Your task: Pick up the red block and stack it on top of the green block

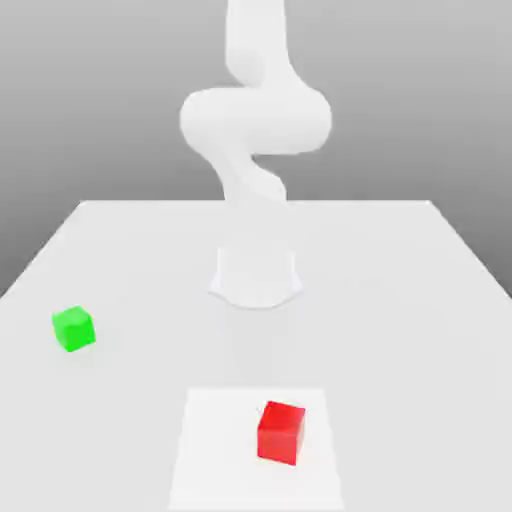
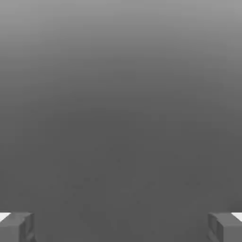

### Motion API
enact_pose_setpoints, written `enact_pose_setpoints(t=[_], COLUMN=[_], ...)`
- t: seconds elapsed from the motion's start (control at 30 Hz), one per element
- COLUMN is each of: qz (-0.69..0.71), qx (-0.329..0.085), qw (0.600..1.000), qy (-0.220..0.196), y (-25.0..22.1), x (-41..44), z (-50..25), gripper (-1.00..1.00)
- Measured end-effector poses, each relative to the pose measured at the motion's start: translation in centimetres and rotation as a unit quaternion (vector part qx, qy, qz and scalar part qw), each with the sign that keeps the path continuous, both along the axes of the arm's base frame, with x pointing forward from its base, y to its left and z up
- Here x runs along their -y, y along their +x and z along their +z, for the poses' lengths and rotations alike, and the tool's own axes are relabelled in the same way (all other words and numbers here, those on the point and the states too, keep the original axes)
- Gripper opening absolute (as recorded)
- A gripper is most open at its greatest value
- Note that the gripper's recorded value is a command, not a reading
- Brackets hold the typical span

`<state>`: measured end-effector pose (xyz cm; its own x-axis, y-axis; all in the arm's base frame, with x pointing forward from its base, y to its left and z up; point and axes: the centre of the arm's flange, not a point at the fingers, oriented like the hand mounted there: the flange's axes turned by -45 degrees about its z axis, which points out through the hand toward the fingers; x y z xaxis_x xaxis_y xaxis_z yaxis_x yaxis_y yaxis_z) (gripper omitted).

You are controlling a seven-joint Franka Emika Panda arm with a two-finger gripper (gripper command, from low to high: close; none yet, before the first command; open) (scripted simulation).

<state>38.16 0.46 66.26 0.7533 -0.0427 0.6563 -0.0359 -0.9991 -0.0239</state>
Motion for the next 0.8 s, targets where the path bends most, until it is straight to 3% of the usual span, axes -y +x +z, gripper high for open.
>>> enact_pose_setpoints(t=[0.17, 0.33, 0.67, 0.8], qz=[-0.027, -0.054, -0.109, -0.116], qx=[-0.086, -0.169, -0.328, -0.346], qw=[0.996, 0.984, 0.937, 0.930], qy=[0.015, 0.027, 0.045, 0.047], y=[5.3, 7.5, 3.9, 3.1], x=[-0.8, -1.4, -2.7, -2.8], z=[-10.9, -22.0, -42.9, -48.1], gripper=[0.00, 0.00, 0.00, 0.00])
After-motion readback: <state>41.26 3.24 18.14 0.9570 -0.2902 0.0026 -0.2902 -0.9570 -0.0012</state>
